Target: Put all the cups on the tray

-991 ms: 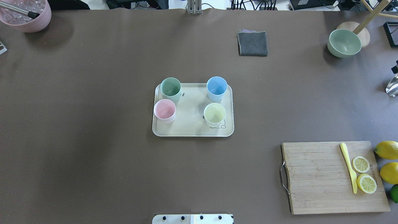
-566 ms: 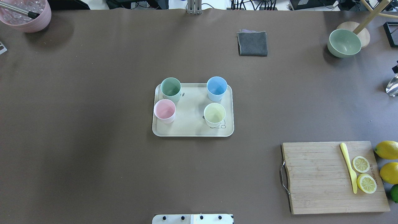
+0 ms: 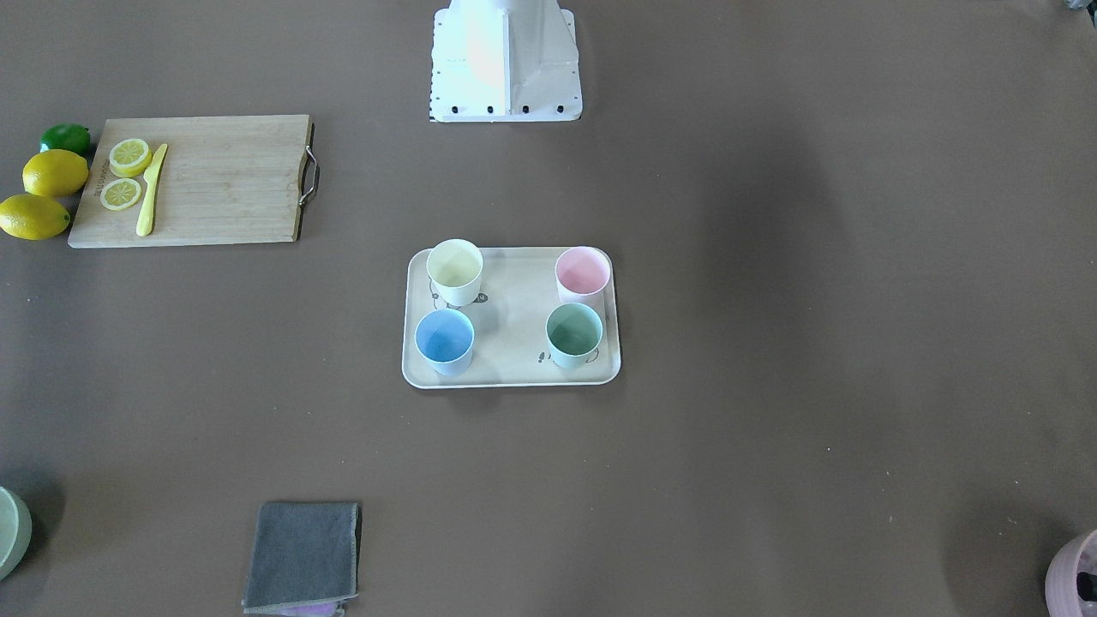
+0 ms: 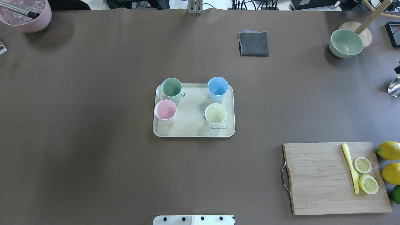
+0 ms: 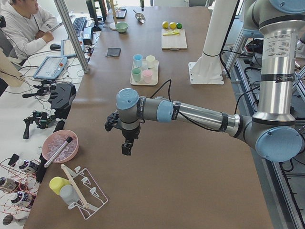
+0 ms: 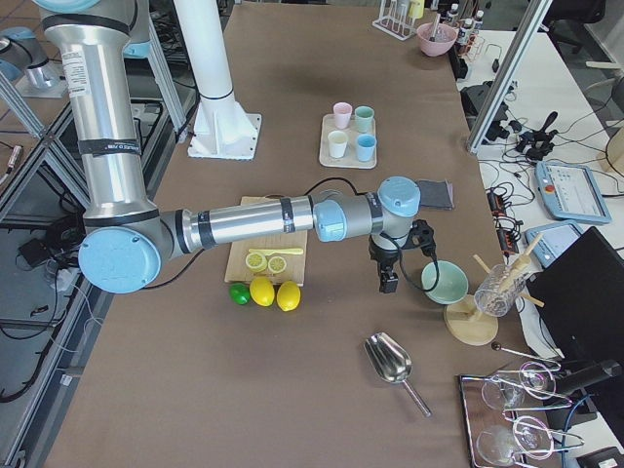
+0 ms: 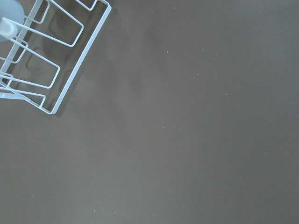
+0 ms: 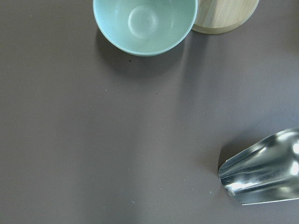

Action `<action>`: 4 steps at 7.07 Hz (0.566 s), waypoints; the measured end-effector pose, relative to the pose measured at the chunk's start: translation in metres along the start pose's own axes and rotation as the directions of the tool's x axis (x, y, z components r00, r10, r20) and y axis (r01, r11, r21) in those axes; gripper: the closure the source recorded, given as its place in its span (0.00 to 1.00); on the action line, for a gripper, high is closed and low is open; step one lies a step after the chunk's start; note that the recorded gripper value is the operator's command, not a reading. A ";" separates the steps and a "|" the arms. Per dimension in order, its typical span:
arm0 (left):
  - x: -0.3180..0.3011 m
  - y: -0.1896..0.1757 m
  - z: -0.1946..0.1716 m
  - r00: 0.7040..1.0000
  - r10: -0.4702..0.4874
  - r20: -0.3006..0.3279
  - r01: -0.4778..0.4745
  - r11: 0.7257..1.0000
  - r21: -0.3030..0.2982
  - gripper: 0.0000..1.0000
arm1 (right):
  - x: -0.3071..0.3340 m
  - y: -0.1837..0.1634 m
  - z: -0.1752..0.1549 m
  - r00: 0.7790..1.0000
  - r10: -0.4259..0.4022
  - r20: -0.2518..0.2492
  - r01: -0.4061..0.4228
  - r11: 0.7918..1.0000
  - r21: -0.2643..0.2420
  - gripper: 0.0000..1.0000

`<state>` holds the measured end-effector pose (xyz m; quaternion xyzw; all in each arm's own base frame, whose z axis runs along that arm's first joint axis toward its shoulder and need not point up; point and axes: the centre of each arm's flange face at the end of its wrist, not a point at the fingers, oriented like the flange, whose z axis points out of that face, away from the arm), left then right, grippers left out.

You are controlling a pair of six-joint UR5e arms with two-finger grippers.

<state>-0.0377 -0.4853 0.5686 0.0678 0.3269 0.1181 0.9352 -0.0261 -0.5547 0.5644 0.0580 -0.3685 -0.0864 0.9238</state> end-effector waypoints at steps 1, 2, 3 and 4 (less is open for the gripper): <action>0.000 0.000 0.000 1.000 0.001 0.002 -0.001 1.000 -0.001 0.02 | -0.001 -0.001 -0.001 1.000 -0.002 0.000 0.002 1.000 0.001 0.00; -0.001 0.001 0.001 1.000 0.001 0.003 -0.001 1.000 -0.002 0.02 | -0.002 -0.002 -0.001 1.000 -0.004 0.000 0.004 1.000 0.003 0.00; -0.001 0.001 0.001 1.000 0.001 0.003 -0.001 1.000 -0.002 0.02 | -0.003 -0.002 -0.002 1.000 -0.005 0.001 0.005 1.000 0.004 0.00; -0.001 0.001 0.001 1.000 0.001 0.004 -0.001 1.000 -0.002 0.02 | -0.003 -0.003 -0.002 1.000 -0.006 0.001 0.006 1.000 0.005 0.00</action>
